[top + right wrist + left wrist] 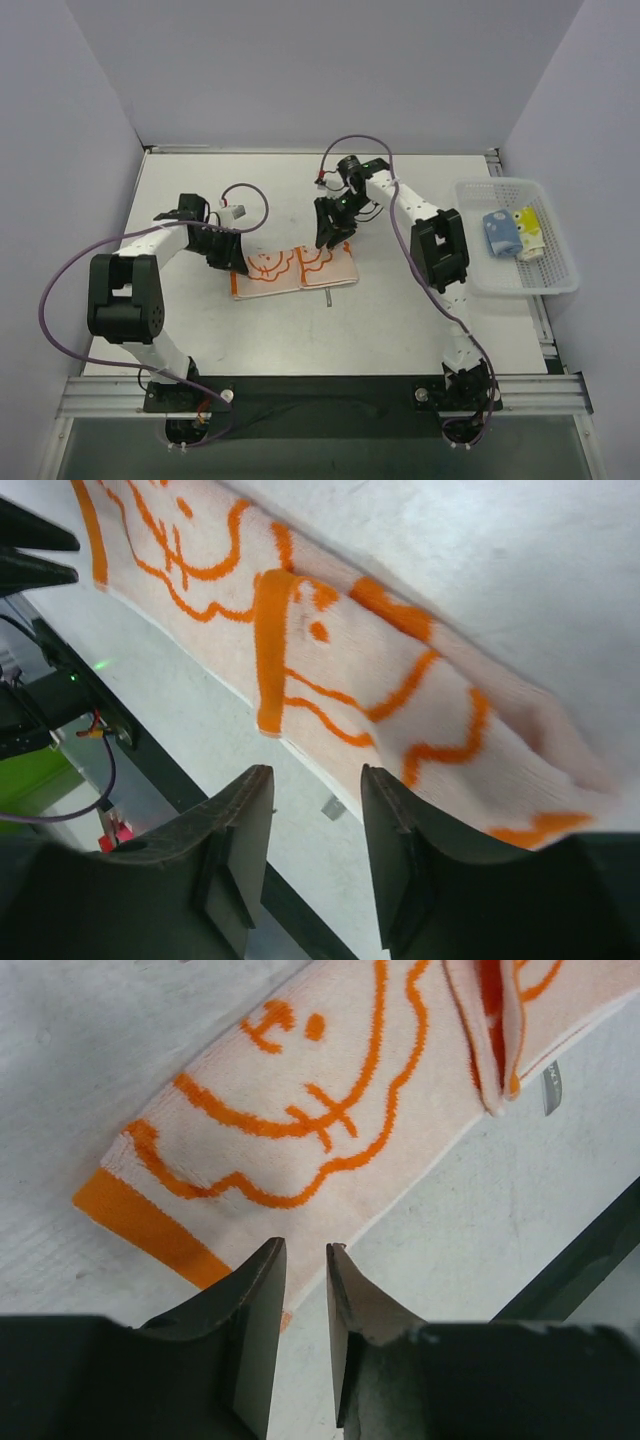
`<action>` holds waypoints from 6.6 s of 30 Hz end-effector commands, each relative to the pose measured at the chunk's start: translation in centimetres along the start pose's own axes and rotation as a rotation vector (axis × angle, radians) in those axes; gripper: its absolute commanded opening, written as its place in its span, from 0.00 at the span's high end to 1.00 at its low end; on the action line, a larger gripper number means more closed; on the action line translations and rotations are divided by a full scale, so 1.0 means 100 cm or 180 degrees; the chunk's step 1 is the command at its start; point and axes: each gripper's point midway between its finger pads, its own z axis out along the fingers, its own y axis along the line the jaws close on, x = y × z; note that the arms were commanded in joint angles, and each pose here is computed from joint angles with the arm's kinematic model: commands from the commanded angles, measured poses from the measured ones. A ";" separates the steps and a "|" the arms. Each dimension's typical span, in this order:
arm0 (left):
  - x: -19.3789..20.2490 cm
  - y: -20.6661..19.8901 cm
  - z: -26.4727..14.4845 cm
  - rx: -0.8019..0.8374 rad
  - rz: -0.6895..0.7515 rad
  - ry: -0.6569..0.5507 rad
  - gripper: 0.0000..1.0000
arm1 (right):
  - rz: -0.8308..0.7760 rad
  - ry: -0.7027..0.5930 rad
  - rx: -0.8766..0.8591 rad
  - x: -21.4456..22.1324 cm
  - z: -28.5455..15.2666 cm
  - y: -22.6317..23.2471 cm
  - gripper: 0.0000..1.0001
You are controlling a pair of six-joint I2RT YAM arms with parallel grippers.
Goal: Roll the towels
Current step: Fold the towel, then roll the towel
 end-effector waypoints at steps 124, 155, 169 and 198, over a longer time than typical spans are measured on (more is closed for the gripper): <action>0.055 -0.150 0.013 0.1382 0.2386 0.0864 0.76 | 0.0029 -0.0380 -0.0670 0.012 -0.018 0.045 0.57; -0.002 -0.066 0.068 0.1492 0.1247 0.1008 0.59 | 0.1133 -0.0066 -0.1457 0.054 0.022 0.068 0.72; -0.043 -0.061 0.019 0.0624 0.1825 0.0450 0.33 | 0.1769 0.0182 -0.0958 0.080 0.067 0.025 0.79; 0.026 -0.085 0.072 -0.0694 0.4401 0.0218 0.37 | 0.1850 0.0101 -0.1010 0.053 0.061 0.017 0.83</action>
